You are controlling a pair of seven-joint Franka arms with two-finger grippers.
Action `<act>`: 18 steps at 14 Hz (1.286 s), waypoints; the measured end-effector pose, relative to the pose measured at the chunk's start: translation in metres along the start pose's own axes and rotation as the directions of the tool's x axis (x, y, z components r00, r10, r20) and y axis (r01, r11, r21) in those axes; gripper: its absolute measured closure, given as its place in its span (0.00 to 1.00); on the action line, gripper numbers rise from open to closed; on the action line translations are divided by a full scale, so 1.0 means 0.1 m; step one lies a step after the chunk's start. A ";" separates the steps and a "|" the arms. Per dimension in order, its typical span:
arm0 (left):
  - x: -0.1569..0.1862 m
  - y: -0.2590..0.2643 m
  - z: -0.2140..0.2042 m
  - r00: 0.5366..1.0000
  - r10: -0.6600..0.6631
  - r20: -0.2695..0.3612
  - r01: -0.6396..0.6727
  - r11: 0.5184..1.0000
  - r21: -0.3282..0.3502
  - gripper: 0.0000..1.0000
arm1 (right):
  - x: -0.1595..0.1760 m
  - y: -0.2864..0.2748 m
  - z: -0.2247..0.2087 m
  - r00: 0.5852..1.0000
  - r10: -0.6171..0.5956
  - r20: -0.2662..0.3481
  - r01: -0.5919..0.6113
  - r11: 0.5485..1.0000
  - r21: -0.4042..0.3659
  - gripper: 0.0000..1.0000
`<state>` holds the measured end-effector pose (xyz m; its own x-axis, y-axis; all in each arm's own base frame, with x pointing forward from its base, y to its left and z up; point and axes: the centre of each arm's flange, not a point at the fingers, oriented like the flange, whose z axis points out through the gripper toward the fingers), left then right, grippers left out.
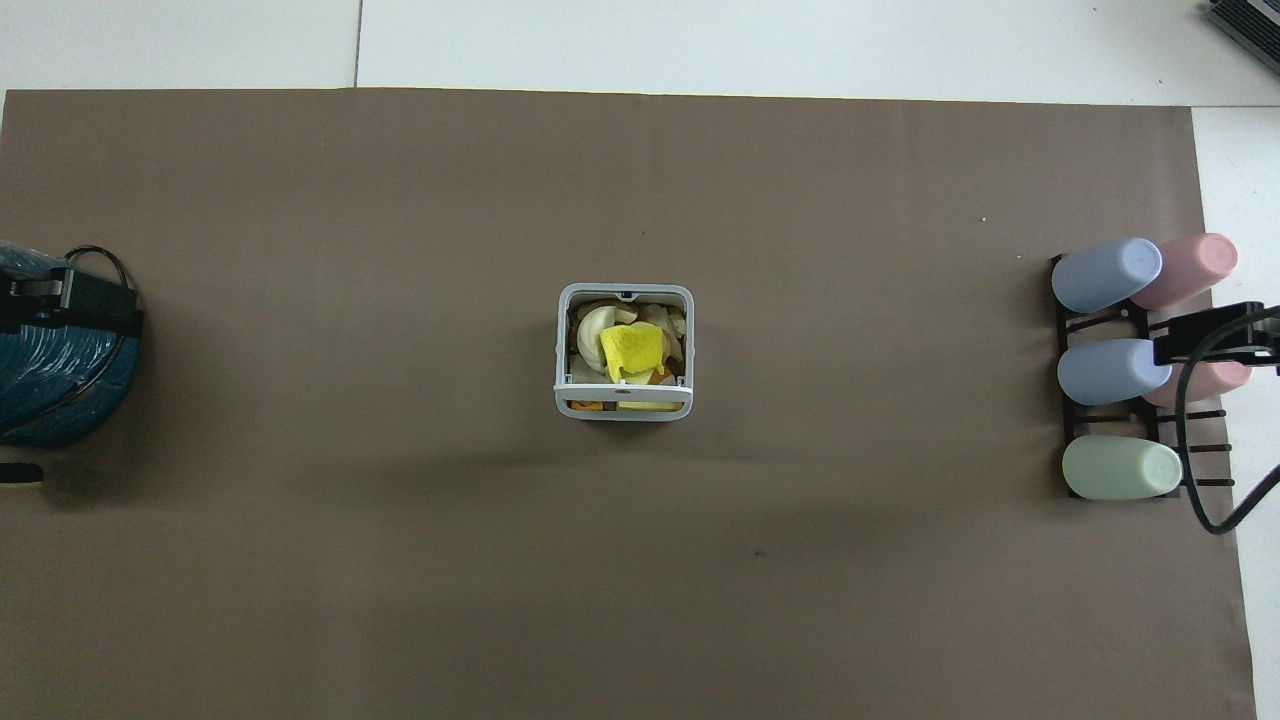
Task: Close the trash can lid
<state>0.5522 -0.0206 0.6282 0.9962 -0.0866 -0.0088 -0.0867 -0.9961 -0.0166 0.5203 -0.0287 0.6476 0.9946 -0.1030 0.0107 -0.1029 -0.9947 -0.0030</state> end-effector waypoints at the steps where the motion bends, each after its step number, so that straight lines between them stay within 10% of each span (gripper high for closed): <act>1: 0.00 0.00 0.00 1.000 0.000 0.001 0.000 1.000 0.000 0.00 | 0.00 0.00 0.00 1.000 0.000 0.000 0.000 1.000 0.000 0.00; 18: -0.16 1.14 0.26 0.991 0.133 -0.010 -0.133 0.991 0.003 0.00 | 0.00 0.00 0.00 1.000 0.000 0.000 0.000 1.000 0.000 0.00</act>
<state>0.5263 -0.1324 0.6006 0.9758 -0.2188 -0.0012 -0.2188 -0.9756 -0.0187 0.5203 -0.0287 0.6476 0.9946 -0.1030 0.0106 -0.1029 -0.9947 -0.0030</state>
